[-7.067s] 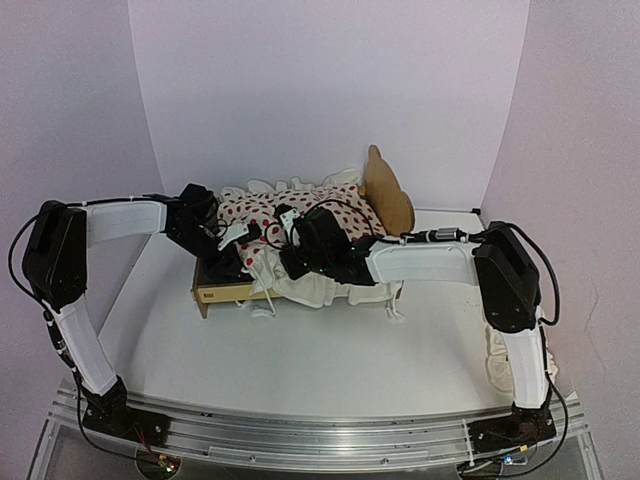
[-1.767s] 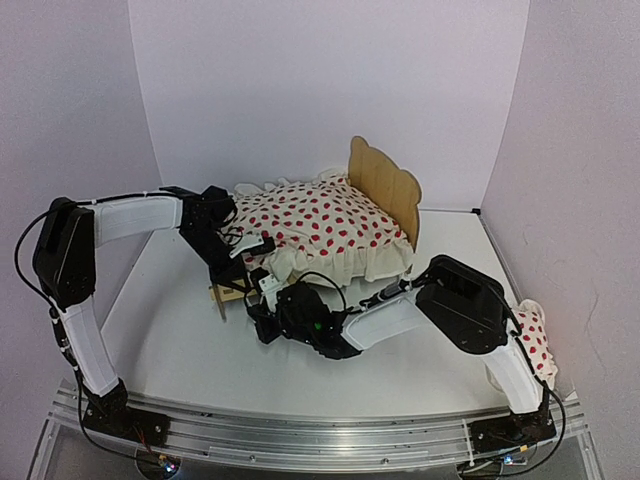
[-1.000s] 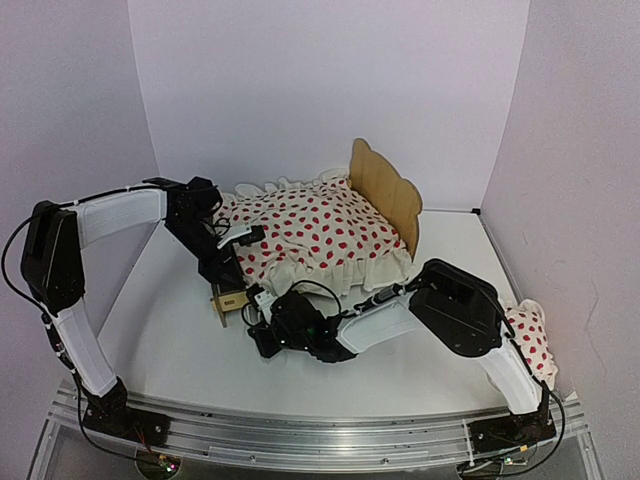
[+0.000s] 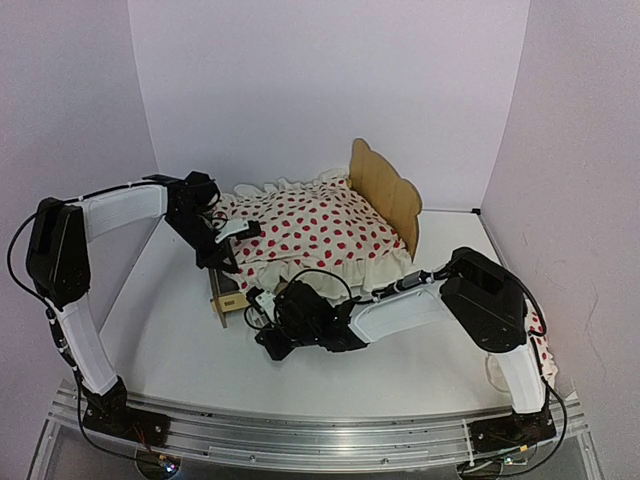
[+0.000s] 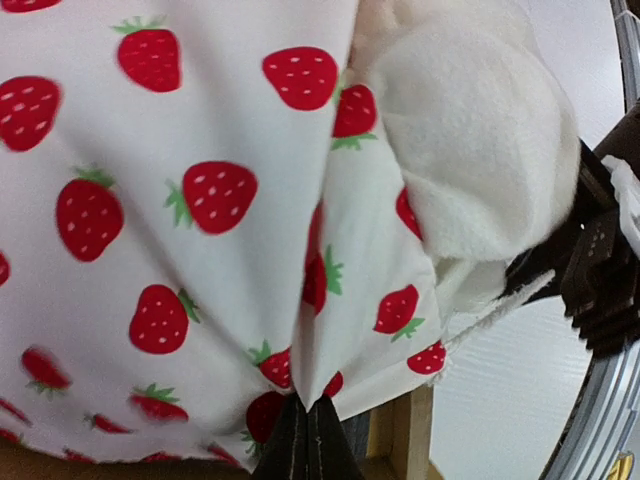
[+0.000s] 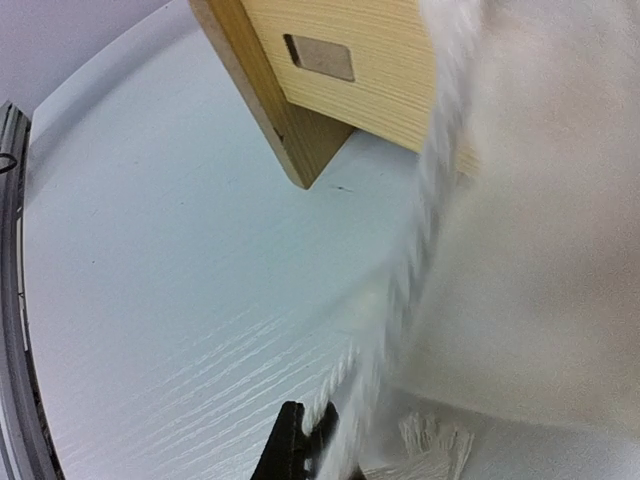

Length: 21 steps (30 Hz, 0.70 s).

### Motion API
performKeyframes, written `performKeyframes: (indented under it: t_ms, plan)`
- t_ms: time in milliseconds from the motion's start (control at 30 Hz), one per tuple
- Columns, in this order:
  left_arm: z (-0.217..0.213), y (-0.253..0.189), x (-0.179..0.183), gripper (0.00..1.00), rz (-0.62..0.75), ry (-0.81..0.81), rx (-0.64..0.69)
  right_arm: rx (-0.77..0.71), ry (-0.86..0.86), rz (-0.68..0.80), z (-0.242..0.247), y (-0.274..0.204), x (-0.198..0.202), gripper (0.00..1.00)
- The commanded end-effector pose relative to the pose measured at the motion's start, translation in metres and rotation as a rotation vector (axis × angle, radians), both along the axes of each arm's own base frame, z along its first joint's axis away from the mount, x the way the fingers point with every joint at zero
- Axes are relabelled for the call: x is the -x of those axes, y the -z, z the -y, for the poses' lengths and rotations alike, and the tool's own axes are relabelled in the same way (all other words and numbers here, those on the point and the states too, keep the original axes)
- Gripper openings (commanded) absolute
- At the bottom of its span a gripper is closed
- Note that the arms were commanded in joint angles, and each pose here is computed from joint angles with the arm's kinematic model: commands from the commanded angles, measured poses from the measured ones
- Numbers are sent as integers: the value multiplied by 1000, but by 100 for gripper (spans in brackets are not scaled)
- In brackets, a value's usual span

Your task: Set up the pet bed

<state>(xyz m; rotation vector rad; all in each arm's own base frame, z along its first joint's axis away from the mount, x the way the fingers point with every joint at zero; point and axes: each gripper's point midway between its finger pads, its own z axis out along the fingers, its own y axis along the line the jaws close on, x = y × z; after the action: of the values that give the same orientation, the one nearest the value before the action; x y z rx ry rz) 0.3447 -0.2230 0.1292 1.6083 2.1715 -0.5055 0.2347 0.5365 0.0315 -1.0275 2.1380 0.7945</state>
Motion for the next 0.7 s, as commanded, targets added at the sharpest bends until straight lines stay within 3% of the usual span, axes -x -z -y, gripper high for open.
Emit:
performKeyframes:
  t_ms: [0, 167, 300, 433, 500, 567, 600, 667]
  plan:
    - [-38, -52, -2, 0, 92, -8, -47, -52, -104, -7, -13, -40, 24, 0]
    - [-61, -34, 20, 0, 70, 20, -145, -61, -132, -36, -15, -43, 31, 0]
    - [-75, -14, 3, 0, 138, -19, -218, -32, -156, -69, -10, -39, 41, 0]
    - [-67, -8, -10, 0, 151, -51, -190, -42, -168, -118, -16, -37, 47, 0]
    - [-59, -10, -9, 9, 129, -42, -157, -62, -182, -129, -25, -42, 49, 0]
    - [-50, -17, -4, 33, 119, -23, -109, -74, -189, -131, -30, -46, 50, 0]
    - [-46, -25, -2, 40, 125, -10, -79, -76, -186, -133, -31, -46, 50, 0]
    - [-36, -42, 4, 49, 144, 18, -8, -72, -179, -139, -30, -43, 49, 0]
